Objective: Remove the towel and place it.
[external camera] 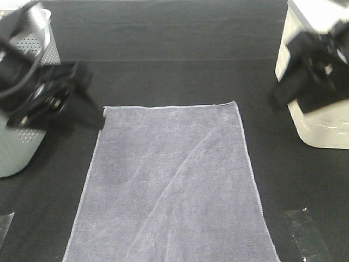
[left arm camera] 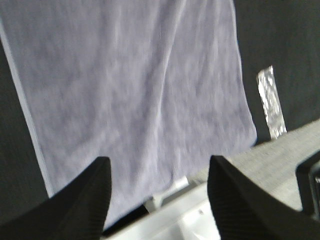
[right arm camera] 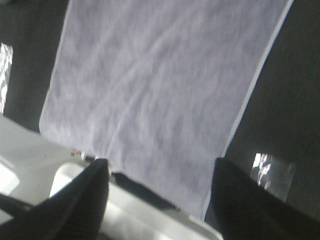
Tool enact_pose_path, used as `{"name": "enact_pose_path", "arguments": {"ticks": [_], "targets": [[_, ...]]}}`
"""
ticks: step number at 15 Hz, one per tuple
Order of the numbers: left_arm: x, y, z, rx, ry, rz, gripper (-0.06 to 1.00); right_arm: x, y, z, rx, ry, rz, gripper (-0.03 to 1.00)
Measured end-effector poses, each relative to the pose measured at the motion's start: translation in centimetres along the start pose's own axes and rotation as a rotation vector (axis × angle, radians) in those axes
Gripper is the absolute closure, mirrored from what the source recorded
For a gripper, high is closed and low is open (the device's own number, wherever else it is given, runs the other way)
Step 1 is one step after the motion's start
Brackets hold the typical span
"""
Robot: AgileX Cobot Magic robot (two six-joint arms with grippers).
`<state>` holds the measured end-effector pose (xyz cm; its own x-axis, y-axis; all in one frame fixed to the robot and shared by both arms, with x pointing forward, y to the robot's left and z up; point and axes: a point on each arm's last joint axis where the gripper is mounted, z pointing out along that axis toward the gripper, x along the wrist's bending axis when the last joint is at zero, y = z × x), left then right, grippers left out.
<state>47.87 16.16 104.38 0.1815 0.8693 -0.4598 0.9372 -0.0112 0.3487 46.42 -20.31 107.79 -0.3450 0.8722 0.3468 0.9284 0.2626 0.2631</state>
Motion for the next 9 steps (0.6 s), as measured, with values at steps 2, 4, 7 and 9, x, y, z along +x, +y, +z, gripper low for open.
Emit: {"name": "enact_pose_path", "arguments": {"ticks": [2,4,7,9], "targets": [[-0.2,2.8,1.4,-0.008,0.044,0.046,0.41,-0.3,3.0,0.1,-0.022,-0.023,-0.017,0.44],[-0.2,6.0,3.6,-0.013,0.101,0.075,0.41,-0.9,6.0,1.3,-0.022,-0.042,-0.019,0.46],[0.2,11.3,6.7,-0.038,0.238,0.127,0.41,-2.5,10.2,4.4,-0.015,-0.074,-0.017,0.48],[1.0,13.5,8.5,-0.019,0.329,0.134,0.41,-3.5,12.2,6.5,-0.030,-0.092,-0.013,0.48]]}}
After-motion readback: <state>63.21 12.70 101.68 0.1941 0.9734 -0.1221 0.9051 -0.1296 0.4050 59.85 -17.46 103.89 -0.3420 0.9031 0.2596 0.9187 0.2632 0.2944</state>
